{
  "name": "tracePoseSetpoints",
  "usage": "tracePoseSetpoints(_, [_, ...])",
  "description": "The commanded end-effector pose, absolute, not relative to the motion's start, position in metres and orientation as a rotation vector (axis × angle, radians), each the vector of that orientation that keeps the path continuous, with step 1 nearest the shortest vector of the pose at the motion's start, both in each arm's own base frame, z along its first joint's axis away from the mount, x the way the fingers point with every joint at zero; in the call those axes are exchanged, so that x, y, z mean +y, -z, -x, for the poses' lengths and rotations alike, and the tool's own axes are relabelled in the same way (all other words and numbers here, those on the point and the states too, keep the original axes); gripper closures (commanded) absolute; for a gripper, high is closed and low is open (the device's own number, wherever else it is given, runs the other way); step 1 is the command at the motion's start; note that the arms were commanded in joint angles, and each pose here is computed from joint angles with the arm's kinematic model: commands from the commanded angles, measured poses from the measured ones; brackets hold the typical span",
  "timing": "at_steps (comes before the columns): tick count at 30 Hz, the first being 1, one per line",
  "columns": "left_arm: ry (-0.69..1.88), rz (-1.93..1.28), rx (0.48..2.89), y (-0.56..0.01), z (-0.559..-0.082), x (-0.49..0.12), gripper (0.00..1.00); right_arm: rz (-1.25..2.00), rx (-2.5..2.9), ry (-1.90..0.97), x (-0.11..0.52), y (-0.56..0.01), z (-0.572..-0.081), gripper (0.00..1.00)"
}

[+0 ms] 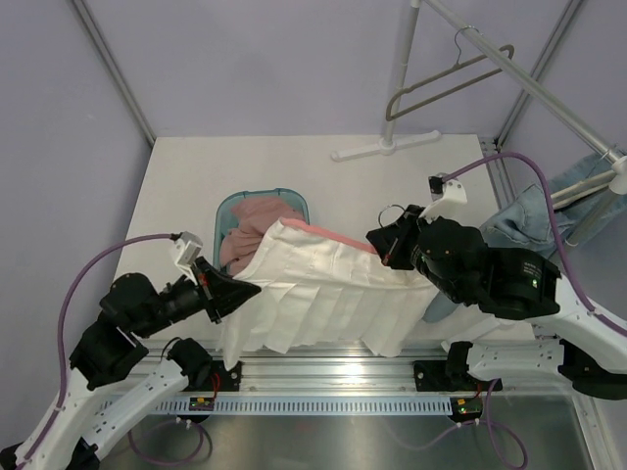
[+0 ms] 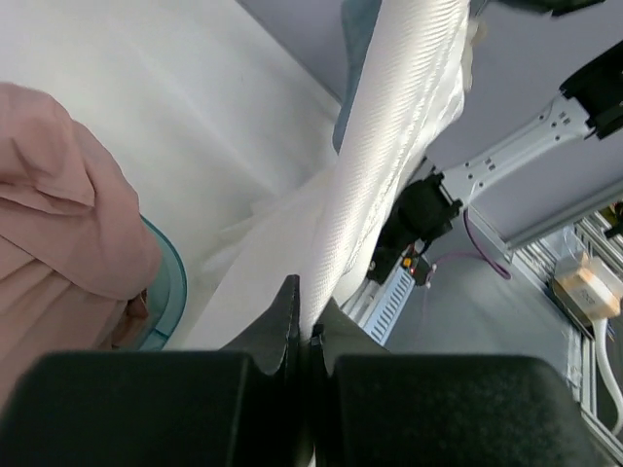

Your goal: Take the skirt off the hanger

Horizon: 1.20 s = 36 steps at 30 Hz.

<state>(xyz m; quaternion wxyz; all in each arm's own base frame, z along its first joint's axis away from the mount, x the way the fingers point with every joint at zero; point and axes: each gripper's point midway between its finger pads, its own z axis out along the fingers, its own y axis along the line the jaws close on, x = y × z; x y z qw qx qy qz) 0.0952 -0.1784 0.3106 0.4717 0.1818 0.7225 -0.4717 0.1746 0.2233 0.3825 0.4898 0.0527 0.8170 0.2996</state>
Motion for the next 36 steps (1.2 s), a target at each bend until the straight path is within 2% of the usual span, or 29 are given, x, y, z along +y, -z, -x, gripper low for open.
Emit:
tracePoseSetpoints(1, [1.030, -0.278, 1.673, -0.338, -0.105, -0.145, 1.00, -0.370, 1.882, -0.490, 0.140, -0.378, -0.187, 1.00])
tracePoseSetpoints(6, [1.053, -0.307, 1.694, -0.332, -0.100, -0.149, 1.00, -0.410, 1.883, -0.477, 0.135, -0.373, -0.186, 1.00])
tracePoseSetpoints(18, [1.180, -0.397, 1.879, -0.282, -0.093, -0.180, 1.00, -0.604, 1.649, -0.586, 0.098, -0.435, -0.192, 1.00])
tracePoseSetpoints(24, [1.174, -0.417, 1.931, -0.267, -0.094, -0.184, 1.00, -0.493, 1.613, -0.583, 0.101, -0.461, -0.194, 1.00])
tracePoseSetpoints(25, [1.186, -0.434, 1.898, -0.274, -0.095, -0.187, 0.98, -0.466, 1.611, -0.608, 0.110, -0.465, -0.194, 1.00])
tracePoseSetpoints(26, [1.200, -0.449, 1.894, -0.276, -0.097, -0.191, 0.91, -0.397, 1.633, -0.584, 0.118, -0.460, -0.196, 1.00])
tracePoseSetpoints(27, [1.243, -0.492, 1.880, -0.280, -0.092, -0.197, 0.79, -0.314, 1.670, -0.617, 0.139, -0.454, -0.194, 1.00])
tracePoseSetpoints(29, [1.307, -0.563, 1.828, -0.295, -0.091, -0.210, 0.62, -0.194, 1.702, -0.601, 0.161, -0.441, -0.196, 1.00])
tracePoseSetpoints(30, [1.360, -0.618, 1.792, -0.304, -0.085, -0.216, 0.46, -0.140, 1.736, -0.599, 0.173, -0.431, -0.196, 1.00])
tracePoseSetpoints(32, [1.388, -0.657, 1.739, -0.325, -0.082, -0.220, 0.39, -0.091, 1.785, -0.573, 0.180, -0.413, -0.194, 1.00])
tracePoseSetpoints(36, [1.301, -0.656, 1.629, -0.367, -0.087, -0.210, 0.43, 0.033, 1.858, -0.591, 0.190, -0.393, -0.183, 1.00])
